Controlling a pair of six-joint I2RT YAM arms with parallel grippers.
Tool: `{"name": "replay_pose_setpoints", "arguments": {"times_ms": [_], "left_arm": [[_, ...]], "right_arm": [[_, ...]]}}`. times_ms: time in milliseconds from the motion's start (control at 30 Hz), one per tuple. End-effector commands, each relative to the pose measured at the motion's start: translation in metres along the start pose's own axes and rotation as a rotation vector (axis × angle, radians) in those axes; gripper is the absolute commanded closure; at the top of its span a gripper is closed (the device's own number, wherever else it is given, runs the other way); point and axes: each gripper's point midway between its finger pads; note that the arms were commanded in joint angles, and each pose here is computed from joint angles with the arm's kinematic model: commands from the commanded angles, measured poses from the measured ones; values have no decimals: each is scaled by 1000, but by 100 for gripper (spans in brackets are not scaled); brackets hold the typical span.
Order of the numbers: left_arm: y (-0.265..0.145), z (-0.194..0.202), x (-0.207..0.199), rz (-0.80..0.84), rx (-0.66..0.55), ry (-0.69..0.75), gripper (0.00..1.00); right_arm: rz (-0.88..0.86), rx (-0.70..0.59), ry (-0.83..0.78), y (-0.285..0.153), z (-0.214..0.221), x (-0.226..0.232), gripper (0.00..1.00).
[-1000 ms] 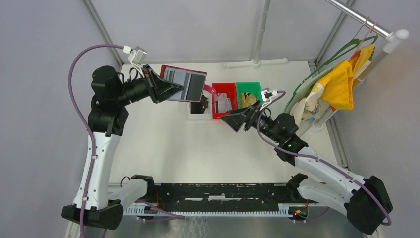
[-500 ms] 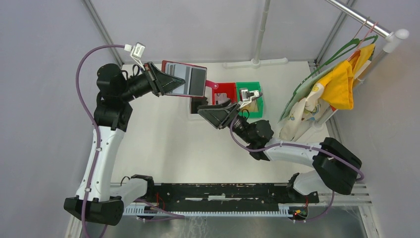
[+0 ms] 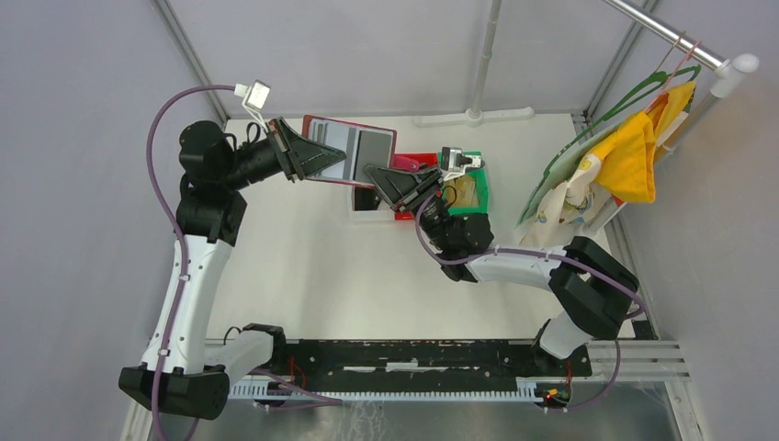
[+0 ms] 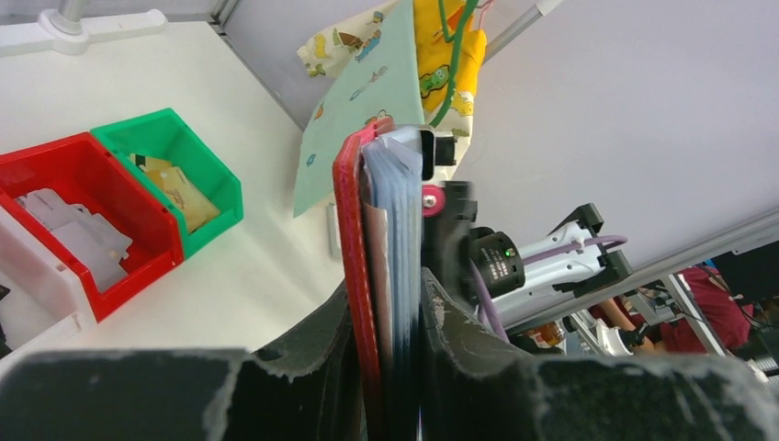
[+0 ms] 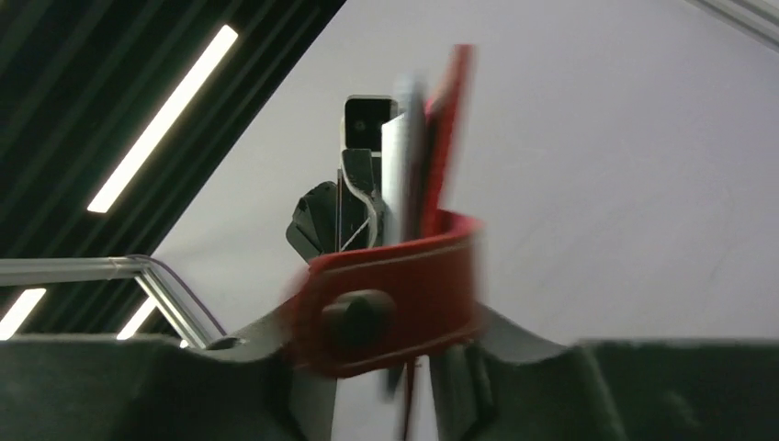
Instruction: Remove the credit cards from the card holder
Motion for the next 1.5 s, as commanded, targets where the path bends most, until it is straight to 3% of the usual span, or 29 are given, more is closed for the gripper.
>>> {"name": "replay_pose_setpoints", "arguments": {"times_ms": [0,67,200,233,300,333,400,533,667,967,1200,1333,1400,1467], "left_arm": [[-8,-1,-27,74,-2,59,89],[-10,3,-23,55,16,76,72],[-18,-5,3,-112,-16,233,34],[-22,-7,7,-151,-16,282,27],[-30,-17,12,-218,-11,399,5],[-33,-21,13,-240,17,483,1],[-37,-20,9,-232,97,588,0],[-42,11,0,-93,263,668,0],[-48,40,3,-17,344,667,0],[-55,99,18,92,484,545,4],[-59,131,17,160,586,439,11],[-59,136,22,165,601,423,21],[-59,139,23,177,607,415,32],[-59,142,23,183,614,409,49]], "right_arm": [[-126,-81,55,8,-19,35,78],[-98,-63,31,2,-18,30,99],[-63,70,-86,-10,-13,25,100],[-59,142,-127,-14,-8,22,100],[-34,304,-217,-21,2,10,100],[-33,381,-286,-26,5,3,100],[-16,576,-399,-40,19,-9,100],[-39,952,-512,-80,49,-28,100],[-56,1153,-563,-106,56,-35,100],[-219,1295,-599,-102,70,-5,100],[-279,1314,-580,-88,89,7,100],[-320,1319,-571,-81,99,15,100],[-331,1322,-565,-78,102,18,100],[-352,1315,-562,-73,103,22,100]]}}
Point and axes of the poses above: each gripper's point midway between its finger pads, its own y axis out along the fingers, its own x axis along the line the jaws close on, z = x × y, and after that the axes turned 8 degrees about -y, right-handed
